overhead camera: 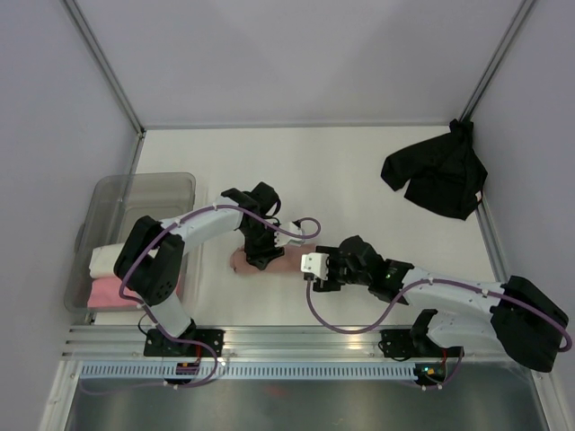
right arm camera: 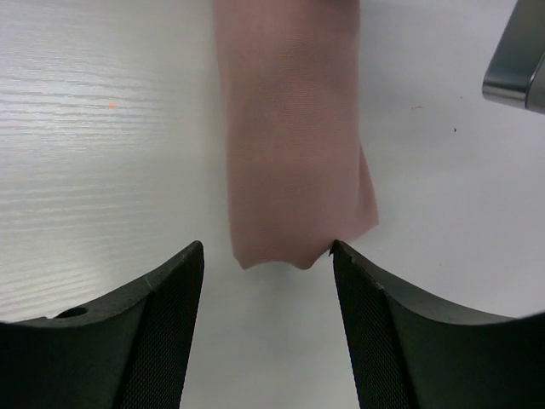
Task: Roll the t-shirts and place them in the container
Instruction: Place the rolled tshirt into the container
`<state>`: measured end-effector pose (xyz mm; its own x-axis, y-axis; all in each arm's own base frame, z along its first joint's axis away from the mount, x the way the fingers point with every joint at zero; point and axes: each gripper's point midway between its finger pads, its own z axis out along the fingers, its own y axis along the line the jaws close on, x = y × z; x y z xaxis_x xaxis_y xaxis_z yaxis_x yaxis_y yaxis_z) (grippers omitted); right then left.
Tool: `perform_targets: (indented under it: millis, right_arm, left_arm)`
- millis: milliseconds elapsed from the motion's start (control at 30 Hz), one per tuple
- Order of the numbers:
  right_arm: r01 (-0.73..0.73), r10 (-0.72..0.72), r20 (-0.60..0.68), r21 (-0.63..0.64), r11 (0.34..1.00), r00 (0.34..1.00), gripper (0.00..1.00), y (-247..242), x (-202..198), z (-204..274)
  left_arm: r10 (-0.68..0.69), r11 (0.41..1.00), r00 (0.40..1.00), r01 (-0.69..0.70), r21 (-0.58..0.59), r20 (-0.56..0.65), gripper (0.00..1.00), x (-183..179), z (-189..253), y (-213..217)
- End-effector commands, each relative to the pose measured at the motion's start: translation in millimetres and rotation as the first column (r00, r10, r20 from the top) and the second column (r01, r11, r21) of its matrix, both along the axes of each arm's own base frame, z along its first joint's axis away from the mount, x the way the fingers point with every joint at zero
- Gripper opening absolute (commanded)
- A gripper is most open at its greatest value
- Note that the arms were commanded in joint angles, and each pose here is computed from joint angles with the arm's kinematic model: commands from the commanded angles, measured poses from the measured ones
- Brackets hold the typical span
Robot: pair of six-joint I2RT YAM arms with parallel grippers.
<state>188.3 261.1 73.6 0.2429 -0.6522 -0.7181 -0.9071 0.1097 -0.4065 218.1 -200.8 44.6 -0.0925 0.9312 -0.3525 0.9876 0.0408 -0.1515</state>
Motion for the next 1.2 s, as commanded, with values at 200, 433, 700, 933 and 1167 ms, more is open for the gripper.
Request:
perform_targets:
  millis: [200, 433, 700, 933, 1167]
  right_arm:
    - [-0.021, 0.016, 0.109, 0.043, 0.999, 0.994, 0.68, 32.8, 27.6, 18.0]
    - [-0.054, 0.055, 0.03, -0.041, 0.998, 0.998, 0.67, 35.3, 21.6, -17.5]
    - [0.006, -0.001, 0.031, -0.174, 0.985, 1.0, 0.46, 29.2, 38.9, -39.4]
    - [0.047, -0.044, 0.022, -0.167, 0.985, 0.999, 0.15, 28.7, 43.3, -36.8]
    - [0.06, -0.065, -0.033, -0.122, 0.991, 0.997, 0.11, 33.1, 36.7, -29.0]
  left_arm:
    - [-0.04, 0.998, 0.999, 0.041, -0.053, 0.007, 0.55, 2.3, 8.2, -9.4]
    - [-0.044, 0.997, 0.999, 0.044, -0.059, 0.008, 0.56, 3.0, 8.7, -10.8]
    - [-0.051, 0.997, 0.999, 0.051, -0.063, 0.01, 0.63, -2.3, 9.5, -7.5]
    - [-0.047, 0.998, 0.998, 0.048, -0.038, 0.03, 0.74, -5.4, 10.5, 2.2]
    - [-0.026, 0.999, 0.992, 0.024, 0.021, 0.125, 0.83, -11.9, 14.3, 47.1]
